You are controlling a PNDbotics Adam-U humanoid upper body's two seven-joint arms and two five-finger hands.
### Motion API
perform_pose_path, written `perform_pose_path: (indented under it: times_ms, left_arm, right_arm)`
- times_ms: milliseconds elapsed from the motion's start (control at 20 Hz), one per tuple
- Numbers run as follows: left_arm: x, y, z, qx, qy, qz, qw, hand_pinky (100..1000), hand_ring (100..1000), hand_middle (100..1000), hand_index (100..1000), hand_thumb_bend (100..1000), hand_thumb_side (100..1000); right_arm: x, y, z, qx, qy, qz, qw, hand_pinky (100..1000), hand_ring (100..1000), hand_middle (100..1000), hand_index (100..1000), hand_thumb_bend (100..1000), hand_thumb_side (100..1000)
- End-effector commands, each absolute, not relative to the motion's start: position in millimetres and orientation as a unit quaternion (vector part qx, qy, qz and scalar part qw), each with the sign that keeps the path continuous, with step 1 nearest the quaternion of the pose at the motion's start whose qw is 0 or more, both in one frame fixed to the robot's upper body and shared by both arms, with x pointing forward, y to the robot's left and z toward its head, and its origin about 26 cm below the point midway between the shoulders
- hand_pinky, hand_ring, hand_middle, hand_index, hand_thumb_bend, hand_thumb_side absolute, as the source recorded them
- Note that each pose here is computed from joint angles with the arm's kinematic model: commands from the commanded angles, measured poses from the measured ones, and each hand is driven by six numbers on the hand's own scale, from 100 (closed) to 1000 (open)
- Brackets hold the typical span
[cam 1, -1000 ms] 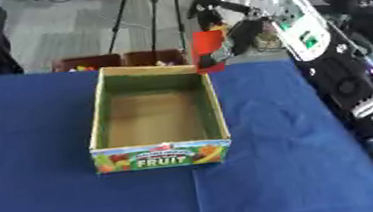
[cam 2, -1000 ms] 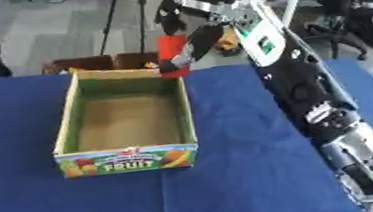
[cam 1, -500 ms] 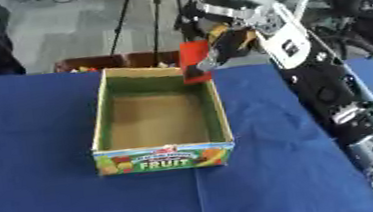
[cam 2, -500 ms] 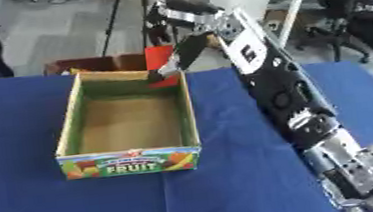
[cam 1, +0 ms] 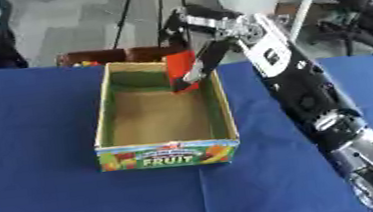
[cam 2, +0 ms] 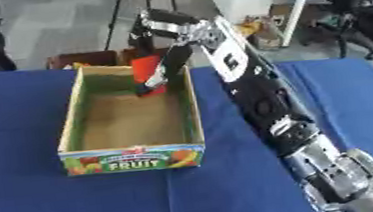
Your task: Pick up objects on the table and place them in the box.
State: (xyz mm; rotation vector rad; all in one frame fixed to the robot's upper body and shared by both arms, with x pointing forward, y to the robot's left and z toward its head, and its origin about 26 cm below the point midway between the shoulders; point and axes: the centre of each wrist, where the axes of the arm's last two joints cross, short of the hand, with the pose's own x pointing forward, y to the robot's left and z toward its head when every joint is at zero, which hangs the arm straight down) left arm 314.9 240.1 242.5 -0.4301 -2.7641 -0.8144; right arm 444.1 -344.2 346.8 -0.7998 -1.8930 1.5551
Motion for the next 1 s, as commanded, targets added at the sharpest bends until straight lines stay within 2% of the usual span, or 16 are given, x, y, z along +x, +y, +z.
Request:
perform_pose_path:
  times_ms: [50,100,150,800,950,1000]
  left_arm:
    - [312.7,237.5,250.2,-0.148,-0.943,-0.283,0.094,750,995,988,887,100,1000]
    - [312.7,237.1,250.5,-0.149,-0.943,-0.283,0.092,751,996,988,887,100,1000]
    - [312.8,236.5,250.9,-0.149,-0.943,-0.283,0.090,751,996,988,887,100,1000]
    - [313.2,233.0,252.5,-0.153,-0.944,-0.281,0.077,751,995,989,887,100,1000]
    - [313.2,232.9,252.5,-0.153,-0.944,-0.281,0.077,752,996,989,887,100,1000]
    - [313.2,233.0,252.6,-0.153,-0.944,-0.281,0.077,752,996,989,887,100,1000]
  right_arm:
    - [441.1,-346.6,356.1,-0.319,-0.701,0.576,0.274,527,760,261,317,687,340]
    - [442.1,-345.9,353.8,-0.321,-0.699,0.576,0.276,527,760,261,317,698,299]
    - [443.5,-345.2,350.9,-0.323,-0.696,0.577,0.279,527,761,261,317,678,332]
    - [463.2,-341.4,310.9,-0.339,-0.666,0.589,0.307,541,775,272,332,669,289]
    - [464.9,-340.0,306.3,-0.340,-0.659,0.599,0.301,581,828,353,410,775,313]
    - [465.2,-340.0,305.1,-0.341,-0.656,0.604,0.298,613,863,399,458,860,302]
